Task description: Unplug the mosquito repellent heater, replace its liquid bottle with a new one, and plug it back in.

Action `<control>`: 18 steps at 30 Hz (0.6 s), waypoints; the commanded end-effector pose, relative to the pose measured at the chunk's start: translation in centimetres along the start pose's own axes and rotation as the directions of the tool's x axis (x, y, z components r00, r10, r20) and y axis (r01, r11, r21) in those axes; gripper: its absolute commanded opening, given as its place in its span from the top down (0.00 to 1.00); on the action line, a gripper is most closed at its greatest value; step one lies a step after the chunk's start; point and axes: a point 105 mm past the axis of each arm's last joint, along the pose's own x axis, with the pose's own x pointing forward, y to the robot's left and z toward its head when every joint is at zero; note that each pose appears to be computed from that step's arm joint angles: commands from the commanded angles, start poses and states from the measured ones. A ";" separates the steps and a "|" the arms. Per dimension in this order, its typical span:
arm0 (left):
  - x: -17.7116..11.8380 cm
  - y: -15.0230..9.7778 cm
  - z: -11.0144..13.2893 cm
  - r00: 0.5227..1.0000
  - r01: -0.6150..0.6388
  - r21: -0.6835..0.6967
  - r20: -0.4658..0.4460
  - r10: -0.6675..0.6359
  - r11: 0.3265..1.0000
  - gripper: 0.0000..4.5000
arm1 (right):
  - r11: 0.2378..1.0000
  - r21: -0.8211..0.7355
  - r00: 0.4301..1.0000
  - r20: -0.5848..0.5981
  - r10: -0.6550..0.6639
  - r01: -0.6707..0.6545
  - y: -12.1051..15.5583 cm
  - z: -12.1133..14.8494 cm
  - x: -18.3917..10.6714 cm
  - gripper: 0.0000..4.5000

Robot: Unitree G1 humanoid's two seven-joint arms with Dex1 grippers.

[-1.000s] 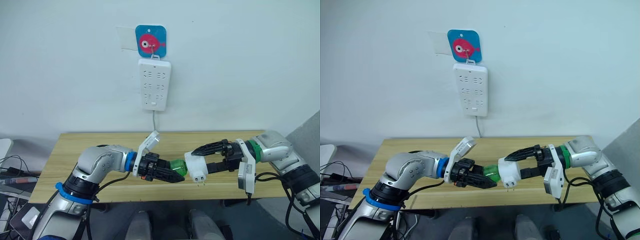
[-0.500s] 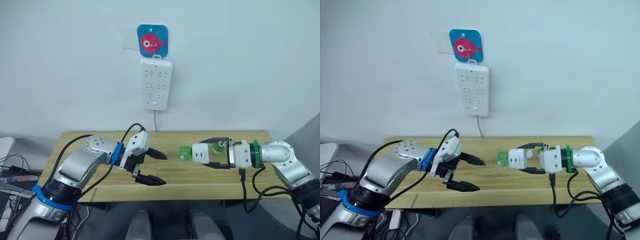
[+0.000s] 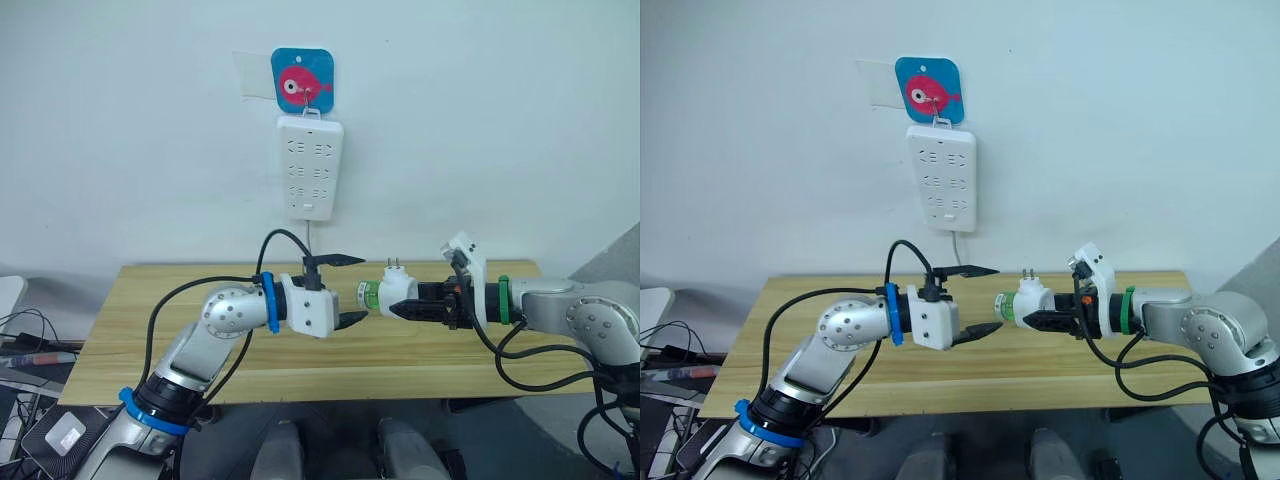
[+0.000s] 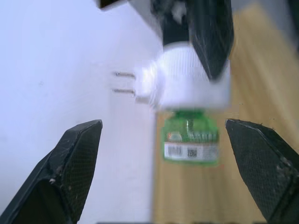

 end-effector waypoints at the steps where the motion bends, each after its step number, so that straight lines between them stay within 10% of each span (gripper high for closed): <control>1: 1.0 0.1 0.6 1.000 -0.019 0.075 -0.008 0.019 0.997 0.00 | 0.999 0.042 1.000 0.021 -0.005 0.004 0.7 1.1 -0.6 0.35; 15: 2.8 0.0 -0.2 0.994 -0.013 -0.001 -0.110 0.013 1.000 0.00 | 0.993 0.112 0.999 0.042 0.016 -0.020 2.4 1.8 0.1 0.35; 18: 3.1 0.0 0.1 0.995 0.006 0.026 -0.101 -0.003 1.000 0.14 | 0.993 0.118 0.999 0.045 0.020 -0.026 2.7 1.8 0.3 0.35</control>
